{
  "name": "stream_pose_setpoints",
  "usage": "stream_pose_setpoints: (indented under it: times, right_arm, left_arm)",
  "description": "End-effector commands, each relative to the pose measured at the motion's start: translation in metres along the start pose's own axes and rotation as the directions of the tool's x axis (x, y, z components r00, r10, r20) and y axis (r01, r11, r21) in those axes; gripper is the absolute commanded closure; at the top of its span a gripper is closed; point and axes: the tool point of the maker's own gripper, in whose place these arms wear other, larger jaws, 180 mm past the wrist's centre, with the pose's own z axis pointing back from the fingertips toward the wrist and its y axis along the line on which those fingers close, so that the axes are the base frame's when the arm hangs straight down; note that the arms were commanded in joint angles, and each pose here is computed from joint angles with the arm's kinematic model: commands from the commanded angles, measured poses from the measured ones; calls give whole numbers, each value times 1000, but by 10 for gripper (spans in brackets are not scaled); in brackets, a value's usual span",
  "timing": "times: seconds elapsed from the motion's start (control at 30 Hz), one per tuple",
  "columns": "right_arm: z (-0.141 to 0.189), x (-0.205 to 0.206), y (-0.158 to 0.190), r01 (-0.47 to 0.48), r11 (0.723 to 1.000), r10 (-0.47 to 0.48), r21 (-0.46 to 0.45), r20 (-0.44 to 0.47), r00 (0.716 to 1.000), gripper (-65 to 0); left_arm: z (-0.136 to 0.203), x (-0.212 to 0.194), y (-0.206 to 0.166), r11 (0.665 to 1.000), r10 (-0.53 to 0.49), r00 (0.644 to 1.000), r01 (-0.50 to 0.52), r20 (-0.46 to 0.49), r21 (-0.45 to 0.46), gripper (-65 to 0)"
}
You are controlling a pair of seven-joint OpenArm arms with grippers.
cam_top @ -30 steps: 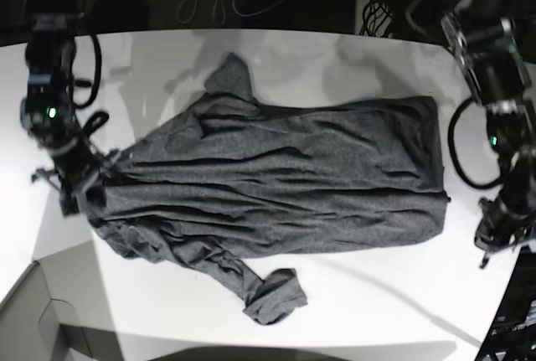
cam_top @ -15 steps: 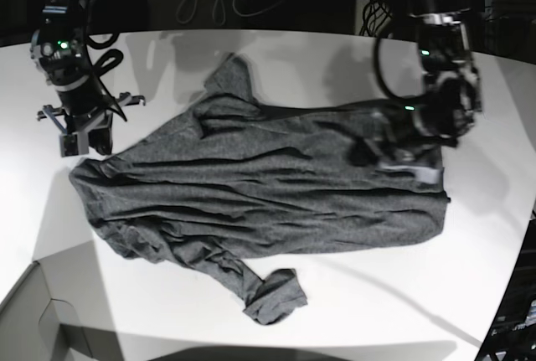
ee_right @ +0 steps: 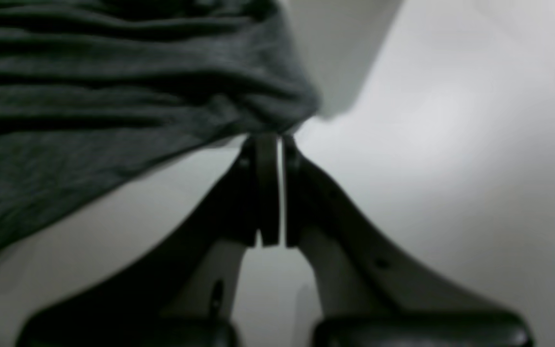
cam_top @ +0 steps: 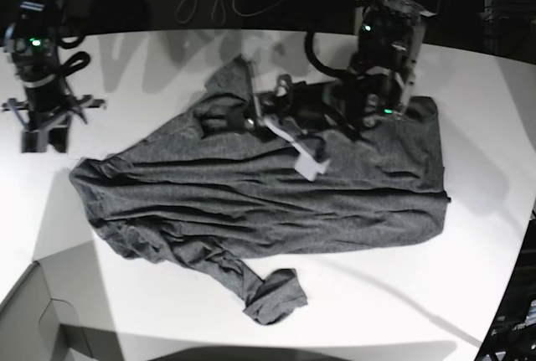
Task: Layout the t-shirt on the table in an organized manner, then fold the t-shirt properly
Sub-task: 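Lower the left gripper onto the shirt body and grasp the fabric, then drag the grasped shirt fabric with the left gripper toward the collar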
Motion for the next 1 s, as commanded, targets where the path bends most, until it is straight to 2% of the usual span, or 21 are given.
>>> stream_pose_setpoints:
  times: [0.0, 0.07, 0.13, 0.23, 0.33, 0.5, 0.83, 0.97]
  right_arm:
    - [4, 12, -10, -6, 1000, 7, -20, 43, 999, 0]
    - [7, 11, -21, 1, 999, 1, -51, 42, 999, 0]
    - [9, 11, -33, 8, 997, -5, -82, 42, 999, 0]
    - [12, 10, -40, 14, 995, -10, -101, 43, 999, 0]
    - [14, 10, -46, 18, 993, -13, -119, 44, 999, 0]
    - [16, 5, -46, 13, 993, -10, -118, 30, 999, 0]
    - [17, 2, -46, 13, 993, -10, -117, 24, 1000, 0]
    - [19, -2, -46, 10, 993, -8, -116, 12, 1000, 0]
  left_arm:
    - [1, 3, -11, 999, -48, 999, 48, 8, 1, -377]
    - [-3, -4, -22, 985, -167, 986, 166, 18, 52, -425]
    - [-5, -16, -31, 954, -284, 959, 281, 18, 103, -462]
    - [-10, -34, -32, 912, -380, 925, 374, 2, 171, -479]
    - [-21, -55, -30, 922, -324, 946, 321, -24, 216, -482]
    - [-22, -60, -18, 930, -262, 965, 259, -25, 260, -481]
    - [-49, -70, 20, 907, -198, 972, 231, -129, 351, -480]
    - [-44, -60, 38, 905, -85, 993, 110, -78, 411, -480]
